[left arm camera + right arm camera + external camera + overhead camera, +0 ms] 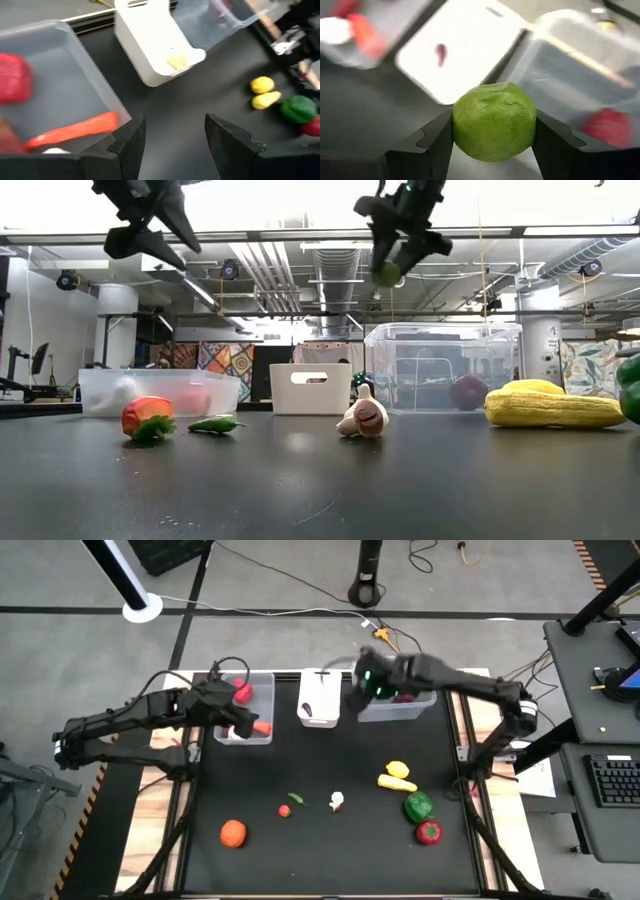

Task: Sort produce into baskets
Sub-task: Put the green lime into the right transparent bin, then put the white garlic into the white bin

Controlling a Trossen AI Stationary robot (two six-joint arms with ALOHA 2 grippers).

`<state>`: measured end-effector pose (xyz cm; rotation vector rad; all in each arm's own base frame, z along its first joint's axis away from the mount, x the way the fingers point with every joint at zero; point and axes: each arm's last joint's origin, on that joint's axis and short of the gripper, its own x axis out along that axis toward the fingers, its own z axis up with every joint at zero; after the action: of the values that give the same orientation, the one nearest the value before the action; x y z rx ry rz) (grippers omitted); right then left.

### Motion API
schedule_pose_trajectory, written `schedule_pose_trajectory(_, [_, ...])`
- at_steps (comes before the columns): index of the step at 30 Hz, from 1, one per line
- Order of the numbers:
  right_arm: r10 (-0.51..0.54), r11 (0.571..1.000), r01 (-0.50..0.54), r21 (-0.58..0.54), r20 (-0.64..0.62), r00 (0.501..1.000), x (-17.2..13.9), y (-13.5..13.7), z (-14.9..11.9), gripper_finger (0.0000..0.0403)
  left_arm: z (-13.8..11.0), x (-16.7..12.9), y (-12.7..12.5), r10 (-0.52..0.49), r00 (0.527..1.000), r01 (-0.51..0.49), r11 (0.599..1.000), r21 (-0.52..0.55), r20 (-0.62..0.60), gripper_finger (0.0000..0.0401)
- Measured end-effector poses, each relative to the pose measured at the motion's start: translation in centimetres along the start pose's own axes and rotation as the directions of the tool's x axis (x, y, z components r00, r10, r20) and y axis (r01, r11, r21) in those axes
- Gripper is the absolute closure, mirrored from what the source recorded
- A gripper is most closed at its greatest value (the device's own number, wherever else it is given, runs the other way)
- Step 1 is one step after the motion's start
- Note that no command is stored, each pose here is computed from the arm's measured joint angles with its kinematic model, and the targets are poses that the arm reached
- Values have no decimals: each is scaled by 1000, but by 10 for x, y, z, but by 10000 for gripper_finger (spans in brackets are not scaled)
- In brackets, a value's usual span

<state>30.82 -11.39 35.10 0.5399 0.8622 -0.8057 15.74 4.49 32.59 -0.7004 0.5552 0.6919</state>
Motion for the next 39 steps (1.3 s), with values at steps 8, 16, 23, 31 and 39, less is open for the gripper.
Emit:
schedule_pose_trajectory(8, [-104,991,114,68,-135,985,25,-90,30,186,-11,9,-24,-77,996,76,997,-25,-40,215])
schedule_pose_trajectory(16, [-94,990,113,82,-208,974,39,-121,28,154,-34,27,-50,-87,986,86,996,-11,-140,215])
schedule_pose_trajectory(23, [-76,991,98,92,-213,974,39,-123,28,113,-49,45,-67,-69,982,70,998,-3,-174,215])
schedule_pose_trajectory(31, [85,989,-54,136,-232,969,32,-112,25,118,-54,55,-74,-73,978,75,997,4,-194,215])
schedule_pose_trajectory(39, [235,972,-228,56,-246,940,6,-47,3,137,-53,52,-73,-80,979,87,996,30,-189,215])
